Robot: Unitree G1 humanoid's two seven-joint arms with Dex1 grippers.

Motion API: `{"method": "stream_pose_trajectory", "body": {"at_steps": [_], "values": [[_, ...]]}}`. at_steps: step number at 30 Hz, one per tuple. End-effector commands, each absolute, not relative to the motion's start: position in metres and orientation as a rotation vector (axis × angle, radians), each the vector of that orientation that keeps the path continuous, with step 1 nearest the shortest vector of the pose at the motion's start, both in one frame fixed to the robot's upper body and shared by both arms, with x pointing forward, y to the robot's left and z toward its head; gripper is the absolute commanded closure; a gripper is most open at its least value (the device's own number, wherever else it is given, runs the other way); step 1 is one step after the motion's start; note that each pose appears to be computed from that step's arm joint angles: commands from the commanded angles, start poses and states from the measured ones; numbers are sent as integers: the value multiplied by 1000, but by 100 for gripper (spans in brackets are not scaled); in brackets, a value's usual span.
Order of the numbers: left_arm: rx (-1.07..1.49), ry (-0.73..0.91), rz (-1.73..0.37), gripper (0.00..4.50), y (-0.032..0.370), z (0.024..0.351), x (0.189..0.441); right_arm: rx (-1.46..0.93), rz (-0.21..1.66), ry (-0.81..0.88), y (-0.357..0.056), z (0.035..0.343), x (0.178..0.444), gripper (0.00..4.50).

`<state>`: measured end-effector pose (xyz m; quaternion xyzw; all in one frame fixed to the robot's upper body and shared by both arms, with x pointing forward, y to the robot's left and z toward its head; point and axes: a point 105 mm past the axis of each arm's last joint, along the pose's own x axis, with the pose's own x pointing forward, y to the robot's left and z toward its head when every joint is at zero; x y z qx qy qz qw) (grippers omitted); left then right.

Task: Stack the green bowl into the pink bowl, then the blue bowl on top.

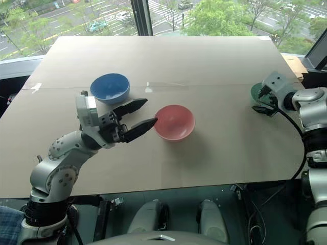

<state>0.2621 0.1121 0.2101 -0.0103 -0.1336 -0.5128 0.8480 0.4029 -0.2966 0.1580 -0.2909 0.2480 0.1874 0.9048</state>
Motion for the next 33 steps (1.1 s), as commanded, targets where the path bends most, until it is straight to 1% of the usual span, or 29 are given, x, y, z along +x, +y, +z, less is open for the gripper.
{"method": "stream_pose_trajectory", "body": {"at_steps": [1, 2, 4, 6, 8, 10, 11, 13, 17, 20, 26, 29, 33], "values": [[-5, -311, -1109, 64, 109, 217, 259, -574, 326, 472, -307, 159, 413, 9], [-1, -310, -1110, 64, 109, 217, 259, -564, 316, 468, -308, 158, 415, 32], [2, -310, -1111, 64, 109, 217, 258, -562, 314, 466, -307, 155, 418, 92], [0, -309, -1107, 64, 110, 217, 258, -565, 322, 466, -305, 154, 419, 180], [5, -305, -1099, 64, 111, 216, 258, -561, 337, 464, -301, 153, 421, 285], [8, -308, -1085, 64, 113, 216, 259, -571, 348, 466, -300, 152, 421, 351], [10, -307, -1081, 64, 114, 215, 259, -571, 352, 467, -299, 151, 421, 391], [14, -304, -1077, 64, 115, 213, 259, -578, 360, 469, -297, 149, 421, 448], [20, -297, -1075, 64, 116, 211, 258, -585, 385, 468, -292, 148, 421, 448], [27, -288, -1068, 64, 119, 209, 259, -617, 481, 458, -275, 151, 419, 448], [33, -279, -1051, 64, 125, 206, 260, -675, 608, 347, -229, 178, 411, 448], [54, -261, -1033, 64, 132, 202, 261, -730, 769, 234, -174, 199, 389, 448], [77, -238, -996, 64, 146, 198, 265, -790, 927, 190, -127, 204, 352, 448]]}}
